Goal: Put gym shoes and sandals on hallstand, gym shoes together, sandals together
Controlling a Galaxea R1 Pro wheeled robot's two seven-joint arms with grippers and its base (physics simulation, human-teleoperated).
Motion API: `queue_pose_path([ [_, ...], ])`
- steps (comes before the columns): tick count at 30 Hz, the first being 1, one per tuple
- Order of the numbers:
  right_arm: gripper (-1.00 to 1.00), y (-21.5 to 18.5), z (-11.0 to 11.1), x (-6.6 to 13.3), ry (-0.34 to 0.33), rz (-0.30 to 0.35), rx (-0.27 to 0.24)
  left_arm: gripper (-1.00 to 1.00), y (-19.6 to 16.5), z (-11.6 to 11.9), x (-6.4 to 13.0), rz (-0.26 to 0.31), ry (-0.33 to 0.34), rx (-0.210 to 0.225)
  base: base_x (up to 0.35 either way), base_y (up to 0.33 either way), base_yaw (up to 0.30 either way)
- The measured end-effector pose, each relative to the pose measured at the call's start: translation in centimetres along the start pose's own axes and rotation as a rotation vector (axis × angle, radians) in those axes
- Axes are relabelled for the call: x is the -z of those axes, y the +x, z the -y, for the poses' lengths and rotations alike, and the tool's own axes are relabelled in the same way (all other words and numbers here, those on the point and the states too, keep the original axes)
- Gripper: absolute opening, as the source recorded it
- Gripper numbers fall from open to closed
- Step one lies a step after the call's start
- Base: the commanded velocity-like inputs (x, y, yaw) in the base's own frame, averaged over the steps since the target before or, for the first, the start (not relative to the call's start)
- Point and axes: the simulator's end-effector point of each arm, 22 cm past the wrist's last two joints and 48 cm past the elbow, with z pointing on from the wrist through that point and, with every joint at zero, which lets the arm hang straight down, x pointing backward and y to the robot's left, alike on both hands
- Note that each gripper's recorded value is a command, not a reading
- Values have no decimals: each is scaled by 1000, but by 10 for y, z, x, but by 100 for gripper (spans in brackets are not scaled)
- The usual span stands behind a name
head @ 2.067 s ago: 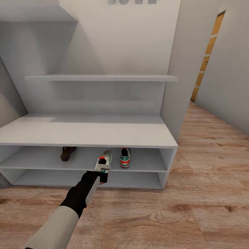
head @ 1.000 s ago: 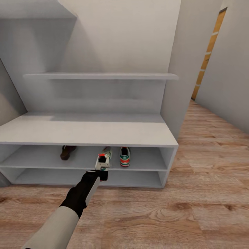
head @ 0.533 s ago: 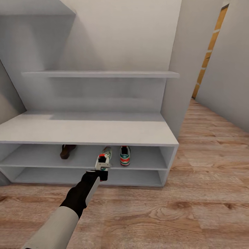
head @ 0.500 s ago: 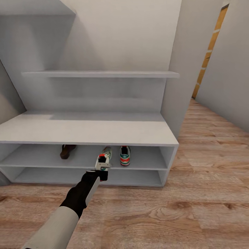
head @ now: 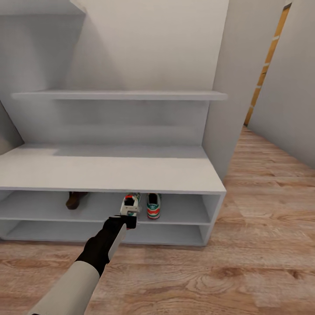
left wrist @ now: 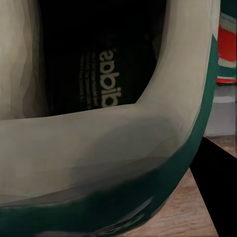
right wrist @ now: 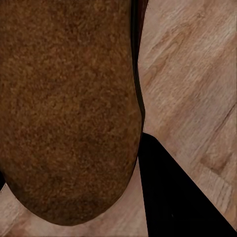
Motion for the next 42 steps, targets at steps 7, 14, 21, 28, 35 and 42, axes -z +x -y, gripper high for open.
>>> queue_pose_path([
  [7,-100,0,0,0,0,0,0,-100,0,0,0,0,0,0,163,-76,0],
  [14,-100,0,0,0,0,0,0,-100,0,0,0,-1,0,0,14,-7,0],
  [21,-100,5,0,-5,10,-10,9,-100,8,0,-7,-16,1,1,0,0,0],
  [28,-100,10,1,-11,23,-23,19,-100,18,1,-16,-36,2,2,0,0,0],
  [35,-100,11,1,-12,25,-25,21,-100,20,1,-17,-38,2,1,0,0,0],
  [42,-100,11,1,-12,25,-25,21,-100,20,1,-17,-38,2,2,70,0,0],
])
